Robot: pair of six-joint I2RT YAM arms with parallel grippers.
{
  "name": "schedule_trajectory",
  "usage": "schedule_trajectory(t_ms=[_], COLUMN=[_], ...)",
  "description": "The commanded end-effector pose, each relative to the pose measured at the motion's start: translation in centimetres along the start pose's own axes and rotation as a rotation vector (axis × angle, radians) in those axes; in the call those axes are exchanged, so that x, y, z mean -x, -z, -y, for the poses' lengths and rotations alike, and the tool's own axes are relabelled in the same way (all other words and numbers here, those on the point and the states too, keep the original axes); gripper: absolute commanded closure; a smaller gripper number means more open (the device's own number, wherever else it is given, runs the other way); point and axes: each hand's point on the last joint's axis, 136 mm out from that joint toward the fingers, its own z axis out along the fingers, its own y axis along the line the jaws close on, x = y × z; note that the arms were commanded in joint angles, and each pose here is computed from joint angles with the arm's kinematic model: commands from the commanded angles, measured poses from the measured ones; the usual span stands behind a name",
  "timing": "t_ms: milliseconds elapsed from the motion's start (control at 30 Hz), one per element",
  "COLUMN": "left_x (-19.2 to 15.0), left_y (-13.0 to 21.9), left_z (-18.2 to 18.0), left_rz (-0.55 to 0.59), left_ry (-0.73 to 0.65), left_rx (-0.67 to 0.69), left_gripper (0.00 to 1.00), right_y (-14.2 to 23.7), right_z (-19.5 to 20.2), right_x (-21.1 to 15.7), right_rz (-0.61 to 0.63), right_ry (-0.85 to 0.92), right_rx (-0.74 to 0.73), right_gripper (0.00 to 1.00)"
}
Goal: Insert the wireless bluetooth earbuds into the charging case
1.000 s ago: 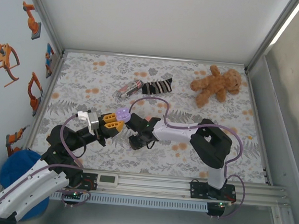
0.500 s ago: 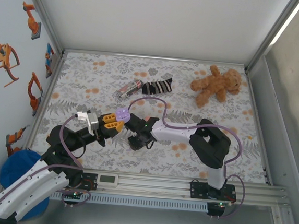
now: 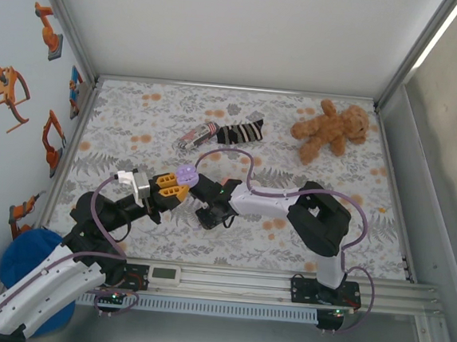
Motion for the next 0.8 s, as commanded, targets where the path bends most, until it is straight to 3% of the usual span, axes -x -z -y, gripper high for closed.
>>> schedule_trajectory(t_ms=[0, 767], left_x=[0.4, 0.4], left_y=[0.1, -0.2], left_z=[0.1, -0.2], left_rz=[0.021, 0.016], left_ry=[-0.028, -0.03], left_rx=[0.001, 0.012], left_gripper=[1.0, 1.0], right_y=[-0.4, 4.0], right_z=[-0.3, 0.9], right_x=[-0.3, 1.7], right_rz=[-0.02, 0.15], right_ry=[0.013, 0.01], right_rx=[-0.008, -0.068], right_gripper=[0.75, 0.79])
